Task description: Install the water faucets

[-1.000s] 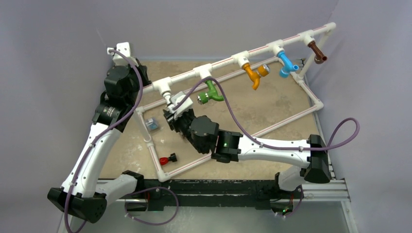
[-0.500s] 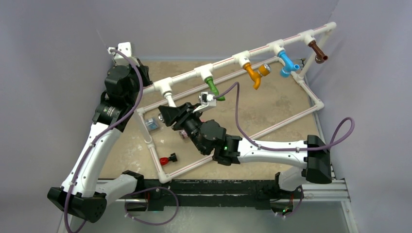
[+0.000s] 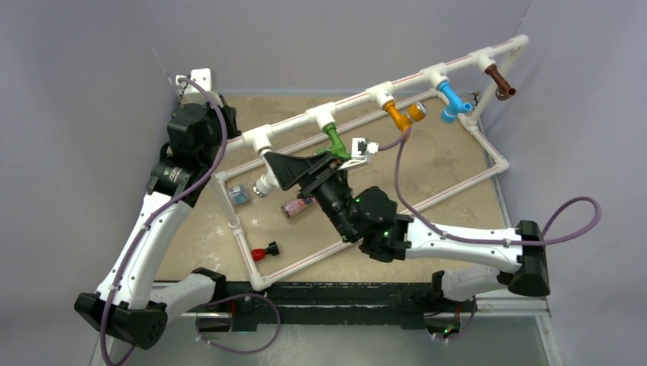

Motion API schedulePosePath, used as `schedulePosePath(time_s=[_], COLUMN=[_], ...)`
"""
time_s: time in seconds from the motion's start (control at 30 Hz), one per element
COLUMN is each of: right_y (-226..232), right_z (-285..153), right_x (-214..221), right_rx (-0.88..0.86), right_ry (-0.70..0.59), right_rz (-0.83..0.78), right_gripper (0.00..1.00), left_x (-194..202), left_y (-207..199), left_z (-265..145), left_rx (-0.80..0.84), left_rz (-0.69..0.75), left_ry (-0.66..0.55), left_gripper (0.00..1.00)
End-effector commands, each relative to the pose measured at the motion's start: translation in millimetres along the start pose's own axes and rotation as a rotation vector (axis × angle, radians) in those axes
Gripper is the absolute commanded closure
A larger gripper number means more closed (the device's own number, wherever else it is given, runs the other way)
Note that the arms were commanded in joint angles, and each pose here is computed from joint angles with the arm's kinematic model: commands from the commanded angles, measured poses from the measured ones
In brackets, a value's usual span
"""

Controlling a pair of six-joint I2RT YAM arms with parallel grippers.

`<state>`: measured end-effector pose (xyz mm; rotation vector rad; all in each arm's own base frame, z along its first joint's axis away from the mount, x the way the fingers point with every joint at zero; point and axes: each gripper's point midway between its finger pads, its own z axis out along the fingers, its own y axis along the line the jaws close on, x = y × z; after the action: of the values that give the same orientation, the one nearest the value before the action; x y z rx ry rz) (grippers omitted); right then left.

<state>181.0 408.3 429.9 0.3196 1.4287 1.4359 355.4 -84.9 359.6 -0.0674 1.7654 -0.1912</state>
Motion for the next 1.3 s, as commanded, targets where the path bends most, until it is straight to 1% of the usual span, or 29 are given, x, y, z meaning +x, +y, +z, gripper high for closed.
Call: schedulePosePath(time_s=[0.0, 0.13, 0.23, 0.37, 0.43, 0.57, 0.73, 0.8, 0.9, 0.97, 1.07, 1.13, 1.2, 1.27], right_y=[24.9, 17.5, 20.8, 31.7, 34.3, 48.3, 62.4, 56.9, 55.0, 51.9, 45.7, 31.7, 11.4, -6.5], right_z=[-13.0, -22.2, -26.3, -28.6, -28.1, -30.7, -32.8, -32.4, -31.0, -32.1, -37.2, -41.1, -42.1, -43.2], right_x=[-34.6, -38.9, -43.6, -50.6, -64.1, -79.8, -77.8, -73.0, -75.3, -72.8, -64.3, -56.6, -54.3, -53.6], right_rx=[-0.056, -0.043, -0.061, -0.089, -0.065, -0.105, -0.218, -0.243, -0.274, -0.323, -0.385, -0.38, -0.317, -0.258], right_ry=[-0.054, -0.041, -0.028, 0.011, -0.003, 0.016, 0.122, 0.171, 0.21, 0.244, 0.261, 0.277, 0.296, 0.312], right_rz=[0.078, 0.026, -0.078, -0.283, -0.391, -0.629, -1.005, -1.164, -1.381, -1.55, -1.783, -1.977, -2.193, -2.375], right_gripper=[0.16, 0.15, 0.15, 0.16, 0.16, 0.16, 0.16, 0.16, 0.16, 0.16, 0.16, 0.15, 0.14, 0.15], left_x=[100.6, 101.2, 100.7, 100.6, 100.4, 100.7, 100.9, 100.4, 101.0, 101.3, 101.9, 103.0, 103.9, 104.1], left_y=[-2.2, -1.7, -1.6, -1.7, -1.9, -2.4, -2.5, -2.5, -2.6, -2.6, -2.5, -2.8, -2.6, -2.4], left_z=[-6.4, -6.1, -6.6, -6.7, -6.8, -6.4, -6.5, -6.6, -5.8, -5.6, -5.0, -4.3, -3.5, -2.9], left_rx=[0.045, 0.043, 0.043, 0.042, 0.044, 0.046, 0.047, 0.047, 0.047, 0.046, 0.045, 0.046, 0.044, 0.042], left_rz=[0.118, 0.119, 0.119, 0.118, 0.118, 0.118, 0.118, 0.119, 0.12, 0.12, 0.121, 0.122, 0.123, 0.124], left_ry=[0.355, 0.357, 0.357, 0.357, 0.357, 0.357, 0.358, 0.357, 0.36, 0.362, 0.364, 0.367, 0.369, 0.37], left_gripper=[1.0, 1.0, 1.0, 1.0, 1.0, 1.0, 1.0, 1.0, 1.0, 1.0, 1.0, 1.0, 1.0, 1.0])
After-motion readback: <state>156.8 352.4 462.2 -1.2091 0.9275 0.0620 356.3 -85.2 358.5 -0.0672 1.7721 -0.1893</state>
